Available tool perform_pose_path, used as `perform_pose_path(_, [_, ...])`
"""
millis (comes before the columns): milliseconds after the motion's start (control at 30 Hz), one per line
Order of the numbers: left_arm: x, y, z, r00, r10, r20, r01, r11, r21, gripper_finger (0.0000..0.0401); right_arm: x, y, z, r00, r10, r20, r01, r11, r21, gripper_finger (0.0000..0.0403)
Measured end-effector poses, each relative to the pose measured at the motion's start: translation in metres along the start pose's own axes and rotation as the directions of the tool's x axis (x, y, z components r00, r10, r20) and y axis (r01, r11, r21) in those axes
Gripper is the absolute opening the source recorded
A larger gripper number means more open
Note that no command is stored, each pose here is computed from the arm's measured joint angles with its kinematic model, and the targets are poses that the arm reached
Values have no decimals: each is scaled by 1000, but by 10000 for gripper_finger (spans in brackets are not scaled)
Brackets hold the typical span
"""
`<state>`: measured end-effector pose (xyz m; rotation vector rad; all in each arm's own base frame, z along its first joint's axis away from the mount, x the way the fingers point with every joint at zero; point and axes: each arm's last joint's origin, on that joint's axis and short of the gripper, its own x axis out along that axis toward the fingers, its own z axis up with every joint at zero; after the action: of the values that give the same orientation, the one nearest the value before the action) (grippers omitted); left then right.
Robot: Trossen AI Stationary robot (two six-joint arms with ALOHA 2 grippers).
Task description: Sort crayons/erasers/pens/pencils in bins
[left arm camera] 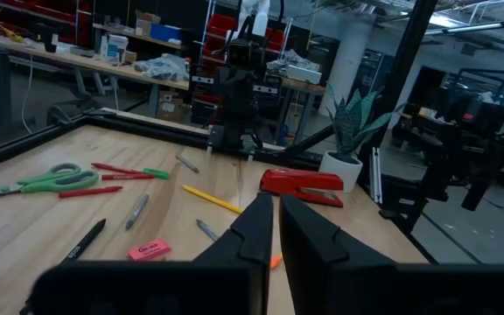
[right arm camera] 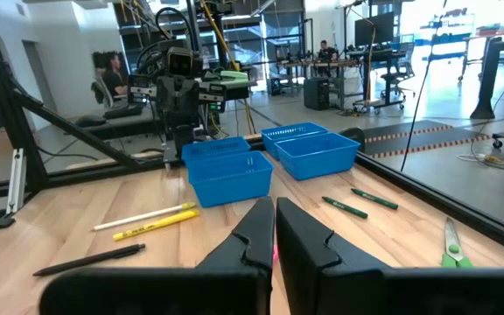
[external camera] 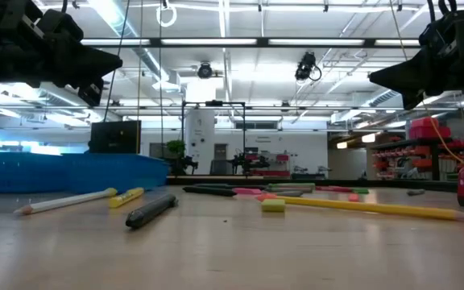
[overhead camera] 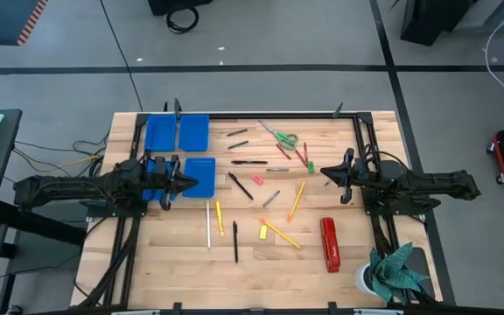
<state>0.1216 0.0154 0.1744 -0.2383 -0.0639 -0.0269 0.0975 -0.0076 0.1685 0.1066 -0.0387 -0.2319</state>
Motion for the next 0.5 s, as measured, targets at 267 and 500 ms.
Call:
perform_pose_path(267, [0, 0, 0, 1000, 0, 0, 0, 1000, 0, 38, 0, 0, 0, 1000, 0, 0, 0, 1000, 0, 23])
perform_pose_path(500, [0, 0, 0, 1000, 0, -1, 0, 1000, 0, 30, 0, 0, 0, 1000, 0, 0, 0, 1000, 0, 23])
